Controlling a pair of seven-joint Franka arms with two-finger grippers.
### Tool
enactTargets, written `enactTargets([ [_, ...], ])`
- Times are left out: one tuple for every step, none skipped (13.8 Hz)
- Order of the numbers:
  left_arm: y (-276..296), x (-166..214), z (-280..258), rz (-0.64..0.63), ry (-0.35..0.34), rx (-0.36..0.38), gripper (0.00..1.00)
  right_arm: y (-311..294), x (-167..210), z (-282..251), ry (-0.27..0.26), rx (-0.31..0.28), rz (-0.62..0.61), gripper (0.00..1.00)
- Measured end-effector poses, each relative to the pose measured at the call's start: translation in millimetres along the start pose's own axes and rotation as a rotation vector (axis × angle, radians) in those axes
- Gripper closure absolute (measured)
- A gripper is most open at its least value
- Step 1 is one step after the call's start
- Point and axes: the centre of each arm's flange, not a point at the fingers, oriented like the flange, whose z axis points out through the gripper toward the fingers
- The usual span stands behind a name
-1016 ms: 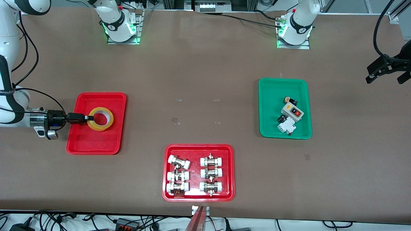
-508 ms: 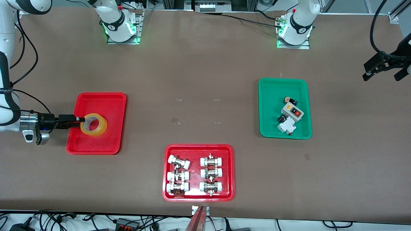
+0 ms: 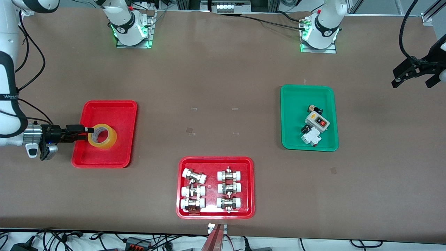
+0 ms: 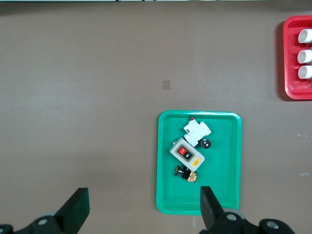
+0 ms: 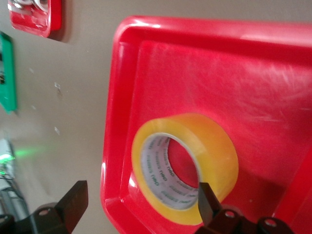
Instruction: Left arm passes tape to right arm into tray
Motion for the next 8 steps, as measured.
enactTargets([
  [-1,0,0,-0.001,-0.003,0.000,0.00,-24,9,-13,-0.019,-0.065,0.003,0.00],
  [-1,-1,1,-0.002,-0.010,0.000,0.00,-53,18,-28,-0.043,-0.148,0.012,0.00],
  [-2,-2,2,-0.003,-0.021,0.000,0.00,-85,27,-41,-0.060,-0.236,0.026,0.00],
  [-3,-3,3,-0.005,-0.031,0.000,0.00,-116,36,-51,-0.067,-0.315,0.045,0.00],
  [-4,-4,4,-0.007,-0.041,0.000,0.00,-142,43,-57,-0.067,-0.379,0.066,0.00],
  [-5,-5,4,-0.009,-0.046,0.000,0.00,-162,49,-59,-0.063,-0.428,0.088,0.00],
  [-5,-5,5,-0.010,-0.050,0.000,0.00,-177,55,-61,-0.053,-0.466,0.116,0.00],
  [-5,-6,5,-0.010,-0.052,0.000,0.00,-189,59,-63,-0.041,-0.496,0.152,0.00],
])
